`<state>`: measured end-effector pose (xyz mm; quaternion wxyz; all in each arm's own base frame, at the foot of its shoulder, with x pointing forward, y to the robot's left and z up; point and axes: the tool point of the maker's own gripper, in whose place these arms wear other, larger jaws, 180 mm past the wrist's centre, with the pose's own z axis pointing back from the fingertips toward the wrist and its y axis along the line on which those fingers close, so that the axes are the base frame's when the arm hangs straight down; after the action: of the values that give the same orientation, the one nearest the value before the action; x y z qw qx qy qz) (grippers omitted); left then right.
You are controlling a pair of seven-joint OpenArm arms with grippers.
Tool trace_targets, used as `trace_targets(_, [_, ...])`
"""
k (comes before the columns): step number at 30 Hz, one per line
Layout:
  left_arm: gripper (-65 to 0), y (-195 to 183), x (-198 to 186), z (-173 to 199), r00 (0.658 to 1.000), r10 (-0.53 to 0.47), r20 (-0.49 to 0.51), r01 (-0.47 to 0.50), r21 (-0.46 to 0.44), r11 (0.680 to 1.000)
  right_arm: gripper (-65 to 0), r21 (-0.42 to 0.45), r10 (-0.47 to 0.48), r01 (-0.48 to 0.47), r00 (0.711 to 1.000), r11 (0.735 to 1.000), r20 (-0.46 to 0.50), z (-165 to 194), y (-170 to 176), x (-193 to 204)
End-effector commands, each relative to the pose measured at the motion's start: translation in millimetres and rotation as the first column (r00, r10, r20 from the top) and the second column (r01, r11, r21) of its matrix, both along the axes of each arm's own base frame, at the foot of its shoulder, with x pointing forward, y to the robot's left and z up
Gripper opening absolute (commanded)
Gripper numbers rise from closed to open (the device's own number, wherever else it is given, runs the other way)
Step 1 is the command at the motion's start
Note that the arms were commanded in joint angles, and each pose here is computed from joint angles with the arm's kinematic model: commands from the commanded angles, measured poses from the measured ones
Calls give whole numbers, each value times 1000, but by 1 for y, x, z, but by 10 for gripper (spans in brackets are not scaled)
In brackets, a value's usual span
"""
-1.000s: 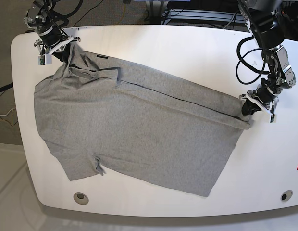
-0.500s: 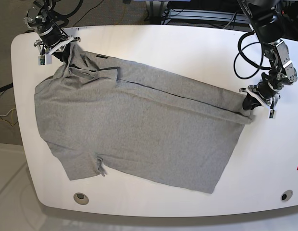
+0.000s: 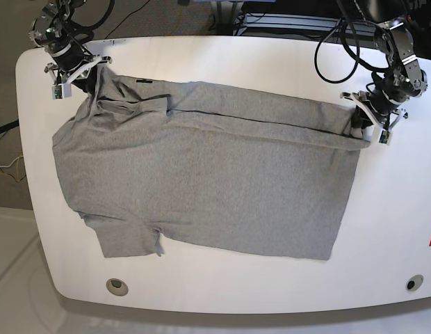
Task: Fold the T-shirt properly
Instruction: 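Pinch the folded edge corner again with the left gripper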
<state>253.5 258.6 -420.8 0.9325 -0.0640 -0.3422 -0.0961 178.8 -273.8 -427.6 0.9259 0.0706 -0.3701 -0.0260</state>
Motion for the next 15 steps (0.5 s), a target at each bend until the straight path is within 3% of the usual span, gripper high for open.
trace_targets(1, [-631,9,-11,-2,999,-1,-42,3,50,999,-626,-57,6,-9,998,998,-60,-8,-13,-3])
trace_targets(9, [-631,15,-25,-5,998,15,-62,-11,61,998,-627,-90,5,-16,993,996,-117,-23,-21,-4])
trace_targets(15, [-631,16,-34,-9,997,14,-82,-9,64,998,-627,-126,12,-26,994,992,-107,-21,-26,-2])
